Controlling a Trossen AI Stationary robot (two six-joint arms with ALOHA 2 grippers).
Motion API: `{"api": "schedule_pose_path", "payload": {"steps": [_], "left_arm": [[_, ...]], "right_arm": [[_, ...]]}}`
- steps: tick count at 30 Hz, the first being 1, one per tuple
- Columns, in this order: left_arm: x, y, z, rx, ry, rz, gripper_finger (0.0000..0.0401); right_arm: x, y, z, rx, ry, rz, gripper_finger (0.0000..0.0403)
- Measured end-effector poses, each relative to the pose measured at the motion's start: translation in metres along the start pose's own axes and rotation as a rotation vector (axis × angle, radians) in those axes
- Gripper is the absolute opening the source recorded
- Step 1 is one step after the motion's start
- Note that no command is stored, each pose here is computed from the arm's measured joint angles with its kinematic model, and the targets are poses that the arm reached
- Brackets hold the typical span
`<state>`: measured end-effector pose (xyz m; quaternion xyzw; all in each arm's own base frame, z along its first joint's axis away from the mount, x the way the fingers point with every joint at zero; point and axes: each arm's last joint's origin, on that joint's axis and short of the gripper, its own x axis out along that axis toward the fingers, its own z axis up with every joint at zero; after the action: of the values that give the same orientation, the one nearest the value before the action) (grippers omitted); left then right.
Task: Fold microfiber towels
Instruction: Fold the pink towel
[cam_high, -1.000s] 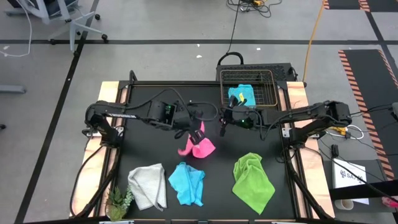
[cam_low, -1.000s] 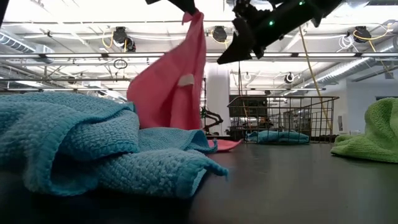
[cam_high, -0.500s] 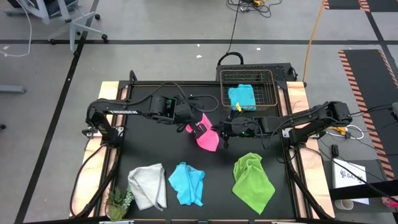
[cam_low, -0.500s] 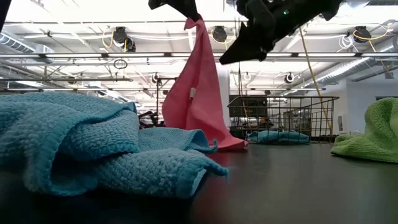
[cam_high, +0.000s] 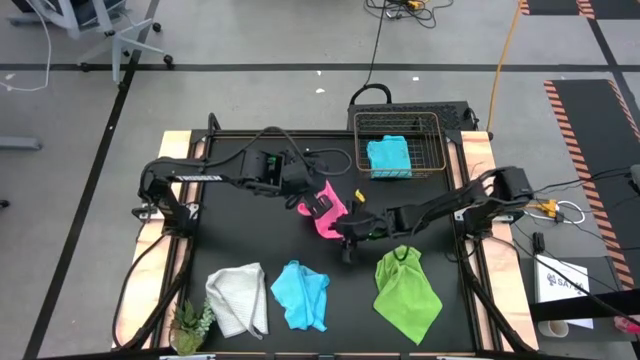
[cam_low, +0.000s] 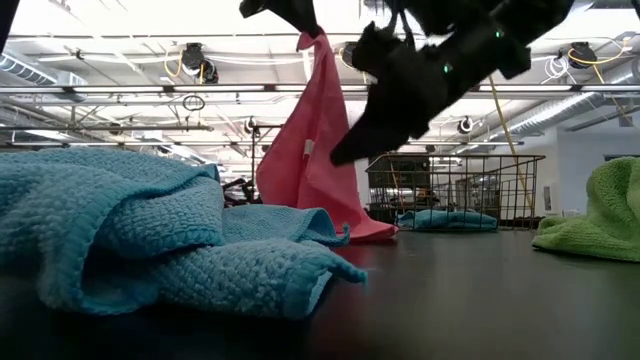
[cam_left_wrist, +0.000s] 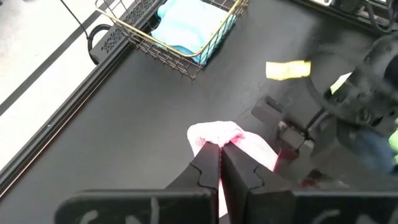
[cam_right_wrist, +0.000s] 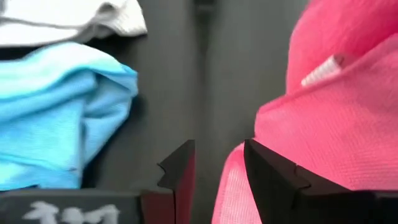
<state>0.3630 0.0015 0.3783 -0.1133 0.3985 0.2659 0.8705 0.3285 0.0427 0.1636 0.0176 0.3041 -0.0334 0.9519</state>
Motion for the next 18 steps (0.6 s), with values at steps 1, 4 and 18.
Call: {"api": "schedule_pose_path", "payload": {"steps": [1, 4, 18], "left_arm": [[0.0, 0.001, 0.0, -0.001, 0.0, 0.001, 0.0008], [0.001, 0.002, 0.001, -0.007, -0.001, 0.004, 0.0004], [0.005, 0.007, 0.005, 0.0, -0.011, 0.008, 0.0009]], "right_arm": [[0.003, 0.001, -0.002, 0.0, 0.003, -0.014, 0.013], [0.01, 0.001, -0.004, -0.029, -0.002, -0.069, 0.0128], [0.059, 0.016, 0.028, -0.122, -0.03, -0.088, 0.0128]]}}
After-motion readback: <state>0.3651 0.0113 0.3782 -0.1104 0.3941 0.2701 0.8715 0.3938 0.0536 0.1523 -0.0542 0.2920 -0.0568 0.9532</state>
